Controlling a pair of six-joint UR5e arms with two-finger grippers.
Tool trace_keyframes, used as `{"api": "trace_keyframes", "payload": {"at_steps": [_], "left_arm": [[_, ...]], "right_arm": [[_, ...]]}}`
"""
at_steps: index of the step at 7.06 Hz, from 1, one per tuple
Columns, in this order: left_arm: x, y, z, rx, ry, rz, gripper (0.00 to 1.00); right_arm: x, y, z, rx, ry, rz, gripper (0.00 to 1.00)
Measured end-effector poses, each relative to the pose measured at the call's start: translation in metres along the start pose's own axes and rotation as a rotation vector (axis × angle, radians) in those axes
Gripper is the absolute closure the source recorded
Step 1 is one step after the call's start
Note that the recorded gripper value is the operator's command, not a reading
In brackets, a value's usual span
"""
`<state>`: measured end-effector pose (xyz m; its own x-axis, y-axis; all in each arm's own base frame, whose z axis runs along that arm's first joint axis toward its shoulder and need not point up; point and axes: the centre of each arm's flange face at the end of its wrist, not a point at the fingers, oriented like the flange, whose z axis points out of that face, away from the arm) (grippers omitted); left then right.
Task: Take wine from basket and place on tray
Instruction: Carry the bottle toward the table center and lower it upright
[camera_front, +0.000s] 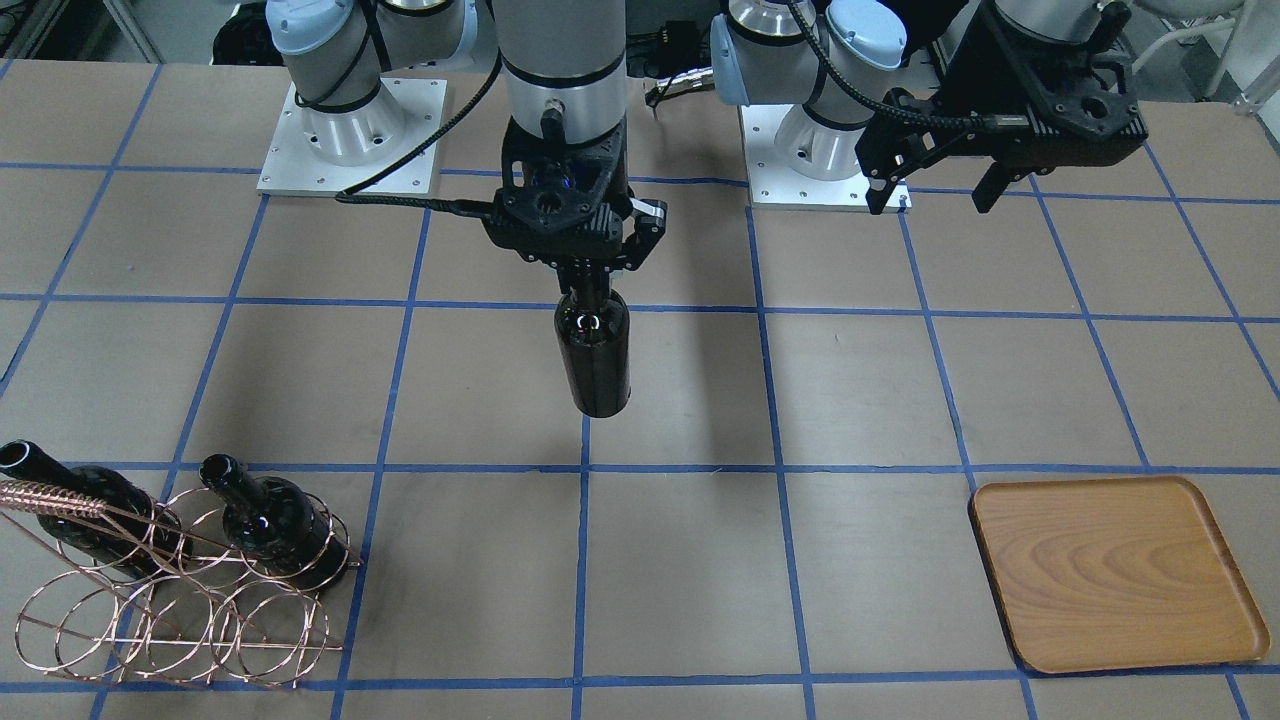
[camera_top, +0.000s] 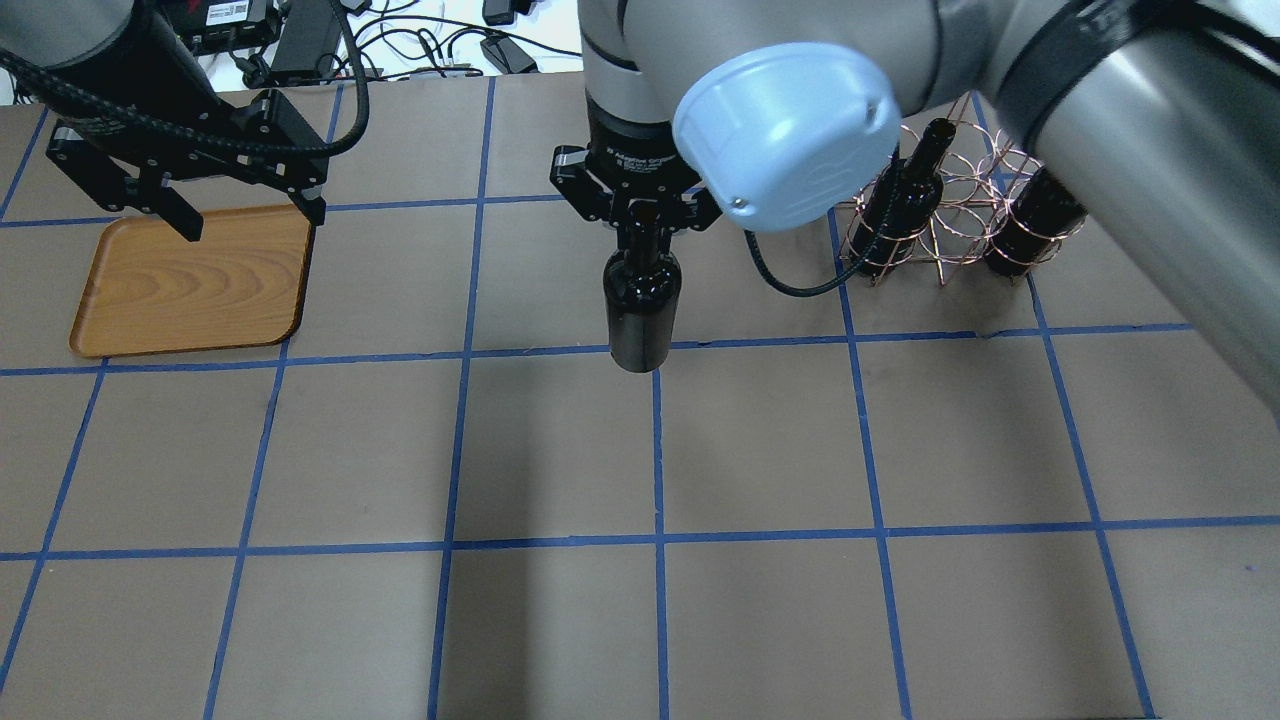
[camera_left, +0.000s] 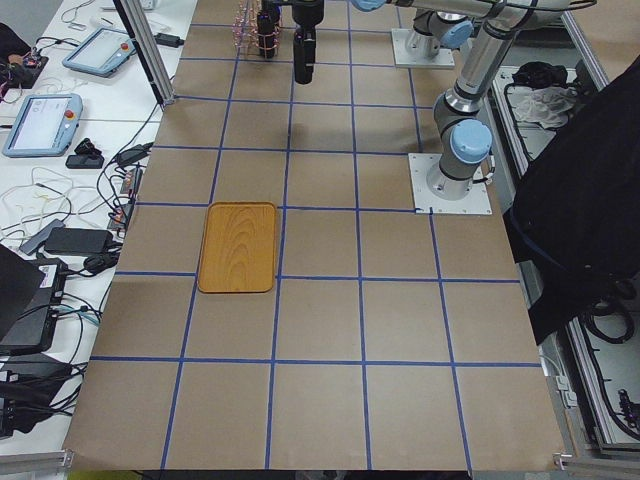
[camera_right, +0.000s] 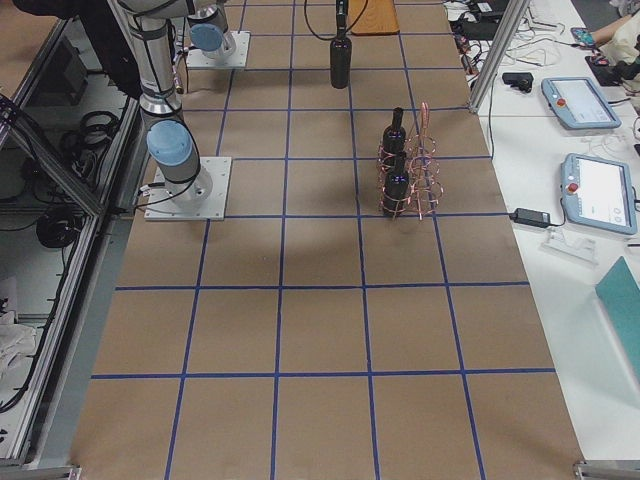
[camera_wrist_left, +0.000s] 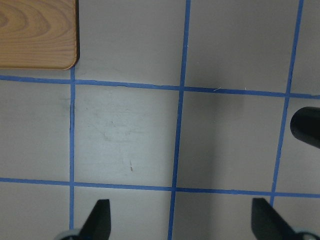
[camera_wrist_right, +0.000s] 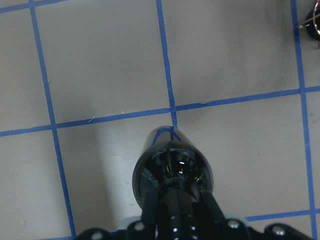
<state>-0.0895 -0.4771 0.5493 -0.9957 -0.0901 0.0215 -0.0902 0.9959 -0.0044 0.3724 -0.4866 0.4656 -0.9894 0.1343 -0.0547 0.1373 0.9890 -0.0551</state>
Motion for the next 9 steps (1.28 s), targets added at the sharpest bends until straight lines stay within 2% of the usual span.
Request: {"api": "trace_keyframes", "payload": {"at_steps": [2,4,8,9], "left_arm": [[-0.026,-0.005,-0.001,-0.002,0.006,-0.014,0.00],[-0.032,-0.005,-0.001,-0.004,0.004,0.010,0.00],[-0.031,-0.001,0.004,-0.013,0.008,0.015,0.00],[-0.031,-0.001,0.004,-0.013,0.008,0.014,0.00]], "right_arm": [[-0.025,0.018,0.031,-0.016,0.008,0.023,1.00],[-0.037,0.027,0.045,-0.021,0.009,0.065,1.00],[-0.055,0.026,0.074,-0.019,0.007,0.095,1.00],[-0.057,0.024,0.080,-0.021,0.006,0.093,0.63]]}}
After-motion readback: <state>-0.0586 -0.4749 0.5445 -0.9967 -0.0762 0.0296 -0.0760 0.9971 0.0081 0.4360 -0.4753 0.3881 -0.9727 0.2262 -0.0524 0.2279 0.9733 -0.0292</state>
